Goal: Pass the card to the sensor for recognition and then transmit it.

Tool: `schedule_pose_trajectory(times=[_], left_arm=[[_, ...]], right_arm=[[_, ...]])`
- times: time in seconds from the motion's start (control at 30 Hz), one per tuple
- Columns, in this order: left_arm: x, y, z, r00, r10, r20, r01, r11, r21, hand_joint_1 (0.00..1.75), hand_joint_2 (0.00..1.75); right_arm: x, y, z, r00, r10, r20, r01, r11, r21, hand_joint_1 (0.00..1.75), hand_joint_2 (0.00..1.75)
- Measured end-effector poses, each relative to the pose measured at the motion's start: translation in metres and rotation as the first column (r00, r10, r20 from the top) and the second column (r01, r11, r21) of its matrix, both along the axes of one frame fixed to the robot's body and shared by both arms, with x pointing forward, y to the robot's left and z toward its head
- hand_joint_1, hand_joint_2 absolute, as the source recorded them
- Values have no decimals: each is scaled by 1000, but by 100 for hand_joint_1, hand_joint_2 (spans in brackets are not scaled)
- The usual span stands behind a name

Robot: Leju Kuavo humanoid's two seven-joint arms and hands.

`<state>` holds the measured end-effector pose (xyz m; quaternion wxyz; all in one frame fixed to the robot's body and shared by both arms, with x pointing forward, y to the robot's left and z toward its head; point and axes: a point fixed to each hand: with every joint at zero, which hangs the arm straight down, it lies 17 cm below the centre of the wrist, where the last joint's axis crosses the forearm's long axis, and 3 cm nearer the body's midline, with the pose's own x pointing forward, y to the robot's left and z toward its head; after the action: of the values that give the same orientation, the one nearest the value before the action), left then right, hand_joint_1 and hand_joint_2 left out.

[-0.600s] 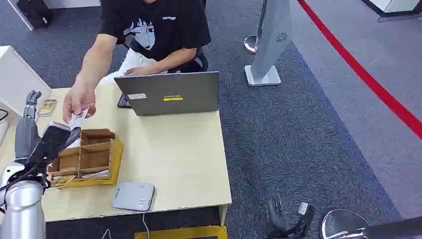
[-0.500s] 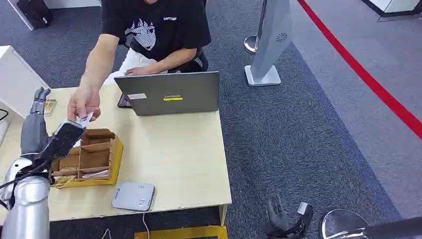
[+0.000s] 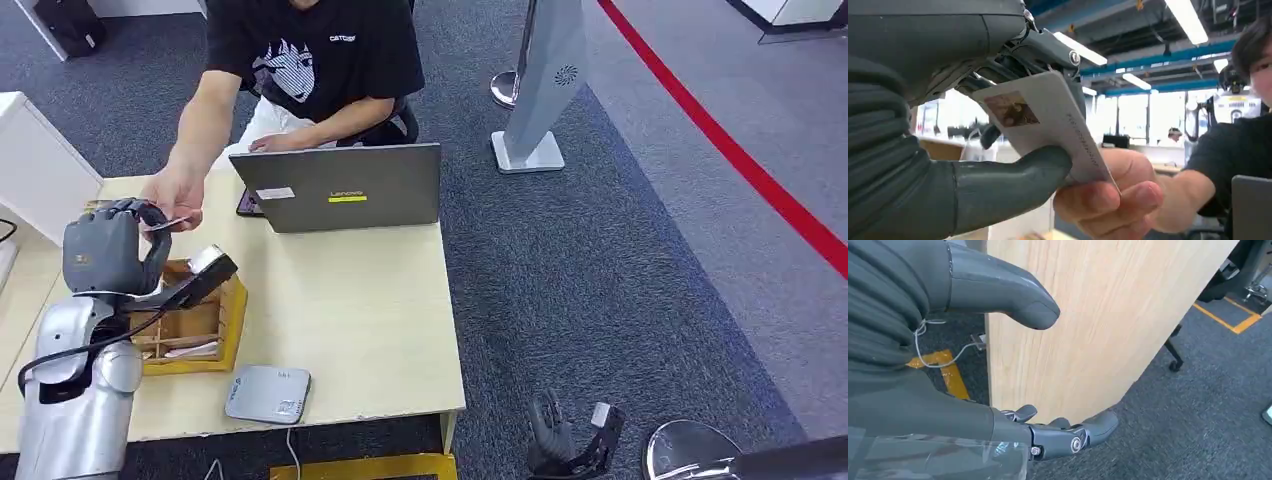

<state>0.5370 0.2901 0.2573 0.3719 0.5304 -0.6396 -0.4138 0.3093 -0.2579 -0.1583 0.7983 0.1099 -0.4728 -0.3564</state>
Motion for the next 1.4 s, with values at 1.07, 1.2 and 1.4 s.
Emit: schedule_pose_trajectory(times=[1.07, 1.2, 1.4], left_arm=[[-179, -134, -116, 972, -234, -19, 234, 971, 56, 175, 175], [-181, -134, -135, 967, -247, -66, 250, 968, 38, 175, 175], [-180, -120, -156, 966, -230, -116, 235, 971, 37, 175, 175]], right_arm=[[-16, -16, -6, 995, -95, -8, 95, 995, 15, 0, 175], [-18, -17, -7, 995, -99, -11, 99, 995, 15, 0, 175], [-19, -18, -8, 995, -104, -13, 104, 994, 14, 0, 175]])
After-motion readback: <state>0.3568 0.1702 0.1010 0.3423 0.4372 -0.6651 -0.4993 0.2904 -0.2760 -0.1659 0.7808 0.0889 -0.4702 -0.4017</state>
